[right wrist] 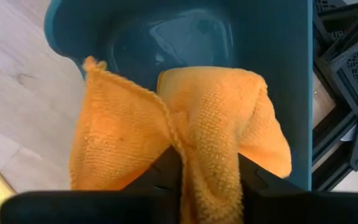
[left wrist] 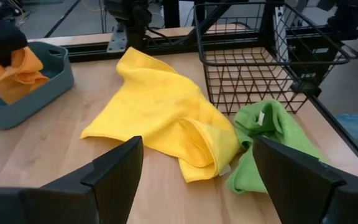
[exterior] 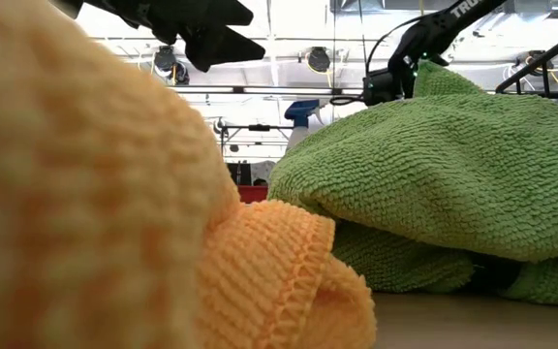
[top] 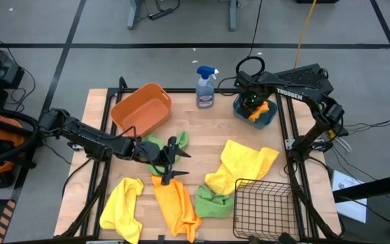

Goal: Sort microfiber towel by color & place in baskets
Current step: Put the top center orange microfiber towel into the blue bin

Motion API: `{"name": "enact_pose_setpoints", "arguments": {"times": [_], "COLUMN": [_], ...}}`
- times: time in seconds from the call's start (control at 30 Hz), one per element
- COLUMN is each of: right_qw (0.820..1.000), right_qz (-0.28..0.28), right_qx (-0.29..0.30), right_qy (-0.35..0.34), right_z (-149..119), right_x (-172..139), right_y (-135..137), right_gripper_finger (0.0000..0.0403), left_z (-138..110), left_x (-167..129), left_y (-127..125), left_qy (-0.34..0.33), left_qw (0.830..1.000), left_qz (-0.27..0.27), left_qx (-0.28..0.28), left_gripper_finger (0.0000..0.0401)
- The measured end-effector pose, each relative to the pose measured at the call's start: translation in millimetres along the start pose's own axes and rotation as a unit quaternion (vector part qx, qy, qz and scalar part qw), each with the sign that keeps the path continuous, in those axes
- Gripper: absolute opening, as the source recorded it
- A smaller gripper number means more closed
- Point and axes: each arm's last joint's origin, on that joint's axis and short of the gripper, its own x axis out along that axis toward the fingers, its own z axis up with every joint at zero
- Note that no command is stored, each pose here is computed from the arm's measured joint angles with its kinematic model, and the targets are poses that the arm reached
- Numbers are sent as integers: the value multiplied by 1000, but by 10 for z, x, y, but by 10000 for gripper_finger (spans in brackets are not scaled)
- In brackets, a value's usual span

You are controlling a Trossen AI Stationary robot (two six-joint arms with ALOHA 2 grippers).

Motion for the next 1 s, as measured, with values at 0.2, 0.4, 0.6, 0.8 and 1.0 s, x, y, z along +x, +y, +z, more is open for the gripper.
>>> {"name": "enact_pose_setpoints", "arguments": {"times": [0.2,0.4,0.6,0.8,1.0], "right_qw": [996,994,995,997,993], "right_qz": [-36,-66,-63,-44,-4], "right_qx": [5,27,46,67,71], "right_qy": [77,83,61,-15,-90], "right_z": [-157,-298,-465,-668,-725], "right_x": [-14,-176,-399,-701,-847], "right_y": [-45,-108,-170,-194,-77], "right_gripper_finger": [170,240,279,267,191], "left_z": [-7,-15,-15,-15,-12], "left_x": [0,0,0,0,0], "left_y": [-2,-2,-2,-2,-2], "left_qy": [4,8,8,7,6], "left_qw": [1000,1000,1000,1000,1000], "left_qz": [0,0,0,0,0], "left_qx": [1,1,2,3,5], "left_gripper_finger": [309,309,309,309,309]}}
